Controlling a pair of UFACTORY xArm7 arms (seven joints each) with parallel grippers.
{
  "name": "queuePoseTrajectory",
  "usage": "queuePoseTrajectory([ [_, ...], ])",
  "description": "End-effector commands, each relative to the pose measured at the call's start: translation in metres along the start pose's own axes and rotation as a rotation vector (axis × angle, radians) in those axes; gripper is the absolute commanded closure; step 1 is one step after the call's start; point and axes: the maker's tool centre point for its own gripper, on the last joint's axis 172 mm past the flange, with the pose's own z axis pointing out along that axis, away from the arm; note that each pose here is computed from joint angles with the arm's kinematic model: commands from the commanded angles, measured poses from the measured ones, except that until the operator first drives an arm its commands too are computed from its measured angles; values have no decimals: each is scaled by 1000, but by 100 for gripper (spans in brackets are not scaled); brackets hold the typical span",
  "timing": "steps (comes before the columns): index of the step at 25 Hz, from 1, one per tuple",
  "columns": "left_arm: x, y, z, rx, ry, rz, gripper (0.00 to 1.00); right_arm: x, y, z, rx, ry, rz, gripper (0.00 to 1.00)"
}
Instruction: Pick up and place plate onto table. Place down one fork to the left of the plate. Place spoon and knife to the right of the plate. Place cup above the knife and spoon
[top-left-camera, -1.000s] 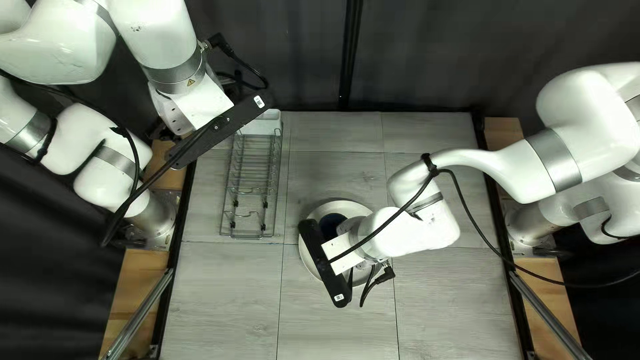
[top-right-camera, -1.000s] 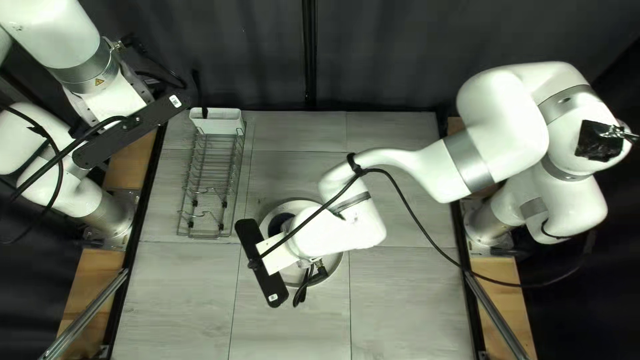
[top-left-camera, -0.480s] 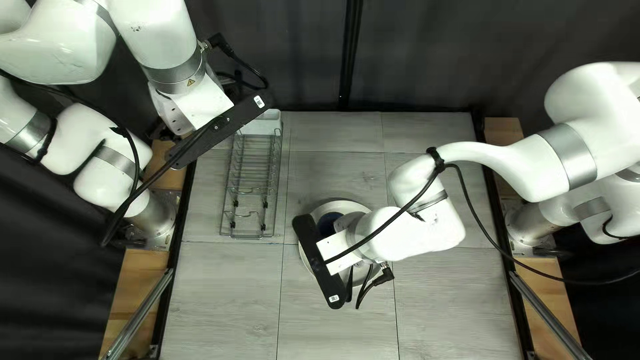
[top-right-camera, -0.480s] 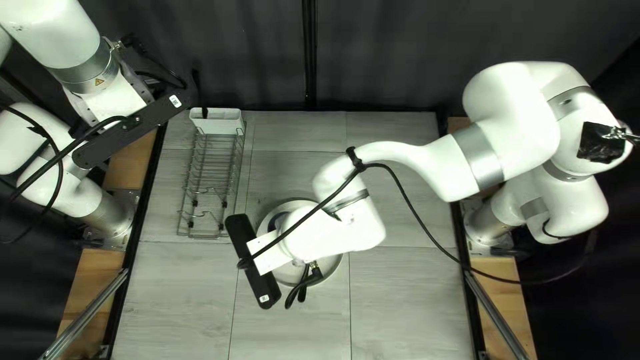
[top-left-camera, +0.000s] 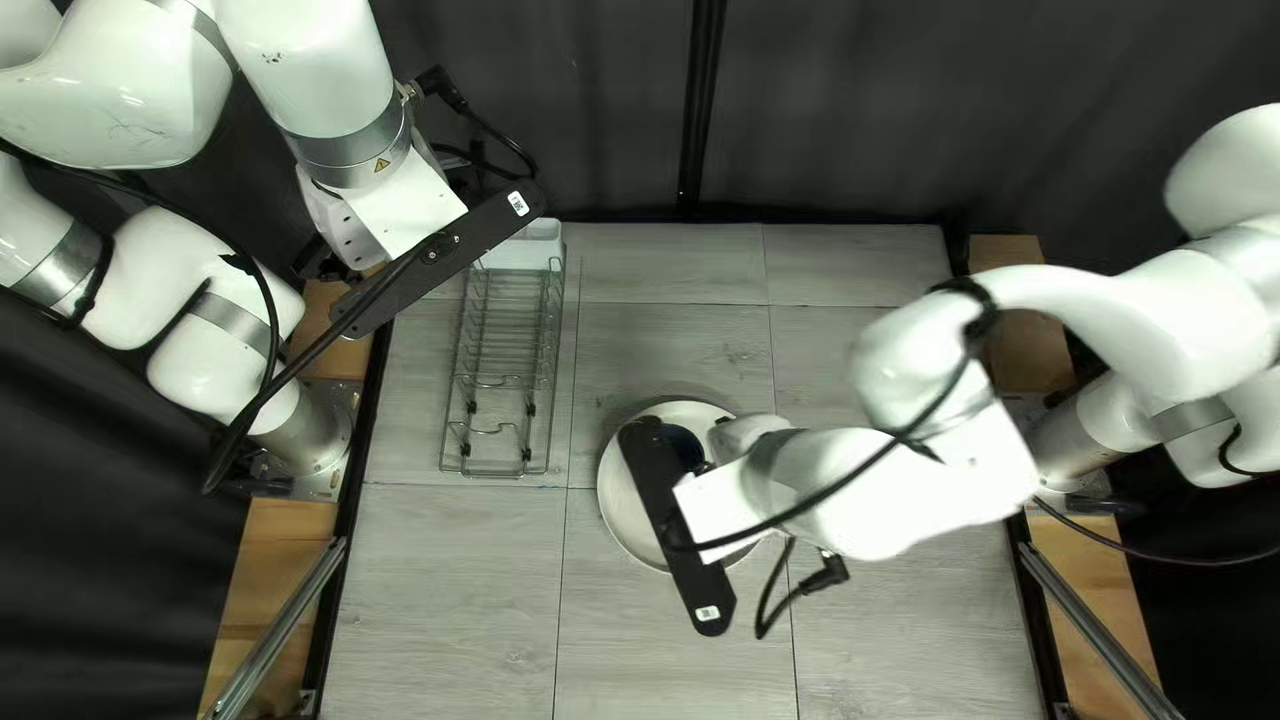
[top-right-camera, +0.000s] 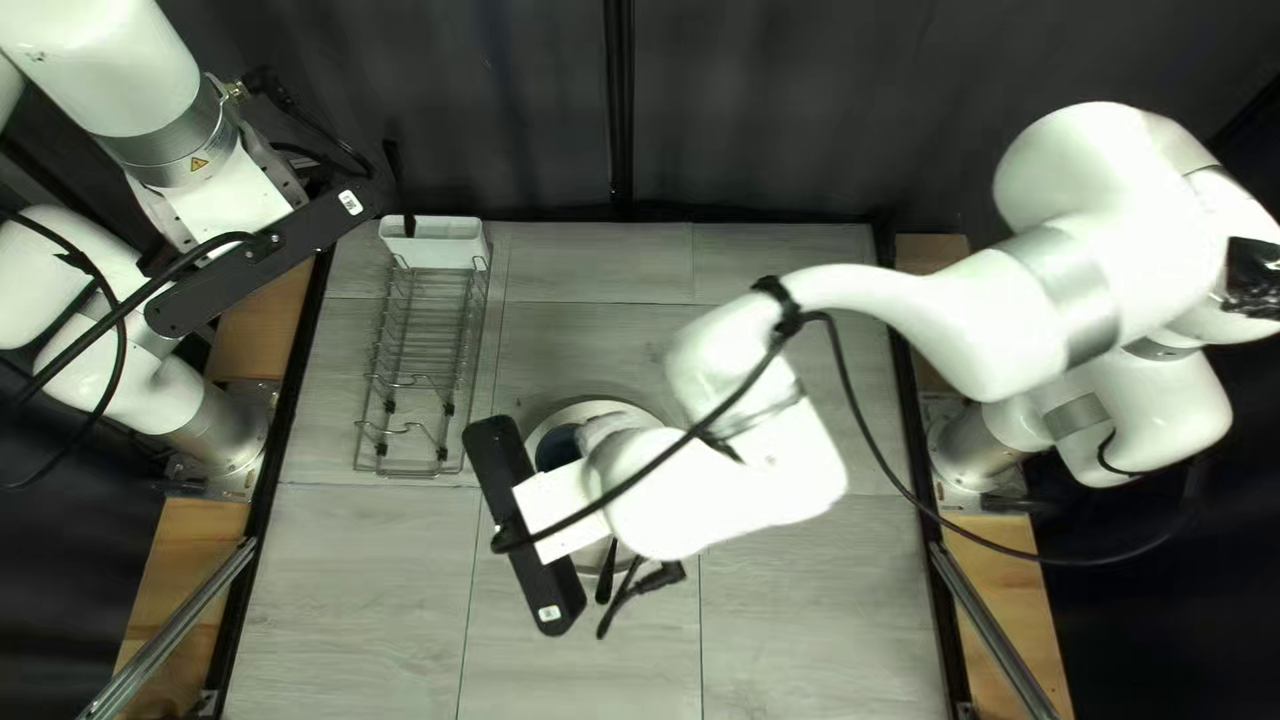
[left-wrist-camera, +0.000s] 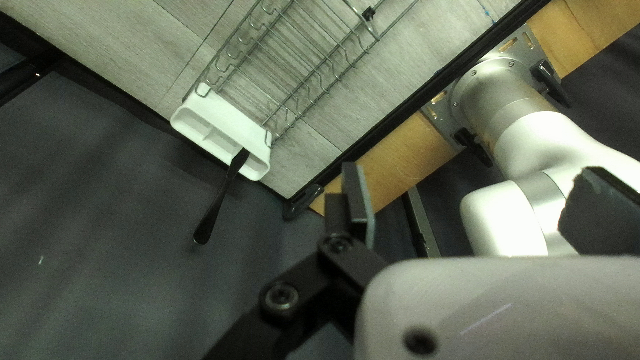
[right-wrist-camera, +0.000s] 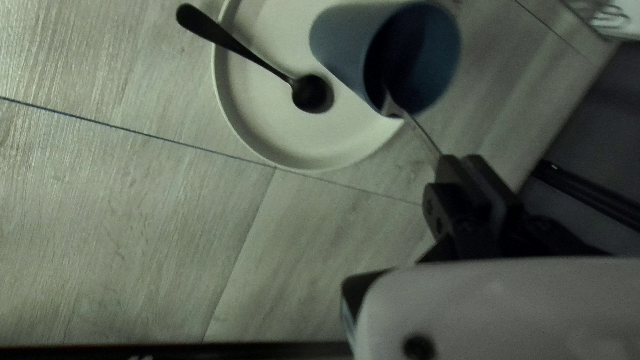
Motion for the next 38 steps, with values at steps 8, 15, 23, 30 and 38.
queuePoseTrajectory([
  [8, 0, 0, 0, 0, 0, 0, 0, -29, -27, -8, -103, -9, 48, 100],
  [15, 0, 0, 0, 0, 0, 0, 0, -3, -56, -1, -161, -17, 70, 100],
  [23, 0, 0, 0, 0, 0, 0, 0, 28, -62, -7, -193, 28, 43, 100],
  [30, 0, 0, 0, 0, 0, 0, 0, 54, -40, -9, -229, 82, 26, 100],
  [38, 0, 0, 0, 0, 0, 0, 0, 101, -21, 32, -253, 122, 29, 100],
])
